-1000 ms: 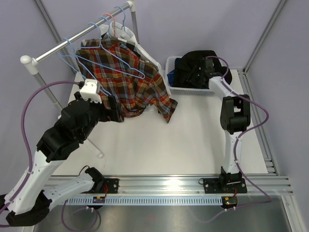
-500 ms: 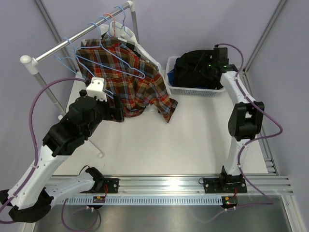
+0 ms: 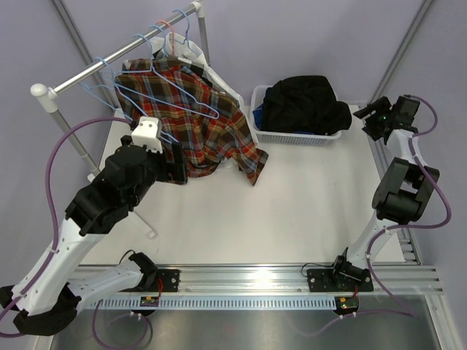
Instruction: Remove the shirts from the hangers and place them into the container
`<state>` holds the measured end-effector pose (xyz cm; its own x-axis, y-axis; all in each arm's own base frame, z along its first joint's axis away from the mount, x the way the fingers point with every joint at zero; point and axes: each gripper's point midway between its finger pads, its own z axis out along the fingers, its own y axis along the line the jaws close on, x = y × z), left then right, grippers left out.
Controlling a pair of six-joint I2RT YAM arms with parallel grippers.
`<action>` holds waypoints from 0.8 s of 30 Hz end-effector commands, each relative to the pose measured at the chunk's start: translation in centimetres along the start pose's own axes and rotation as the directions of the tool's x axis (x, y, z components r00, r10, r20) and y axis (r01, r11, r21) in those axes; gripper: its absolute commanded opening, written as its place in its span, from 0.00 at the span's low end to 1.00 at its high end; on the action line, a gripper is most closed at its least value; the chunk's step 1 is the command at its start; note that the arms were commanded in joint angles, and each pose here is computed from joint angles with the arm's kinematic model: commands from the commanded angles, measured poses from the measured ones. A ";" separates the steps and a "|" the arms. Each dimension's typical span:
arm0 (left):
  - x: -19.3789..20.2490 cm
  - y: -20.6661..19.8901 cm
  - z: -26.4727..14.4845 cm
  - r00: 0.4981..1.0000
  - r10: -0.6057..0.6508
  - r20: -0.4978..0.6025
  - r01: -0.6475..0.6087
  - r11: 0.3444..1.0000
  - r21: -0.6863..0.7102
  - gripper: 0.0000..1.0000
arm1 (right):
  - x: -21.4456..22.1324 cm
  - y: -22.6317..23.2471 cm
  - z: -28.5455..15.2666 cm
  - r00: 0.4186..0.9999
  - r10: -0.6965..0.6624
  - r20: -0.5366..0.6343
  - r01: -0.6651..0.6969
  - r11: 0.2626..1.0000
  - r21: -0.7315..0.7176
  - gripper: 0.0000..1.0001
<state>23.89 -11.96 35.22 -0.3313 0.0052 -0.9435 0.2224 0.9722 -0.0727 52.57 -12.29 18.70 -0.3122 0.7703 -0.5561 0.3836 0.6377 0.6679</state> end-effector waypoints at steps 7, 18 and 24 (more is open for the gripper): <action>-2.7 0.1 -1.1 0.995 -0.044 0.092 0.043 0.999 0.015 0.99 | 3.2 -0.5 5.1 0.983 0.112 -0.146 -0.134 0.979 -0.152 0.79; -2.6 0.6 -1.2 0.994 -0.049 0.098 0.050 0.999 -0.008 0.99 | 3.3 1.4 6.9 0.981 0.076 -0.177 -0.131 0.938 -0.322 0.62; -2.4 0.4 -0.7 0.996 -0.039 0.084 0.040 0.999 -0.010 0.99 | 2.3 3.1 6.2 0.991 -0.026 -0.135 -0.028 0.923 -0.384 0.31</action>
<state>23.53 -11.46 35.78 -0.3130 -0.0102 -0.9497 0.2153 0.9732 -0.0814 57.22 -8.99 11.96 -0.4528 0.8048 -0.3838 0.1850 0.5059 0.8426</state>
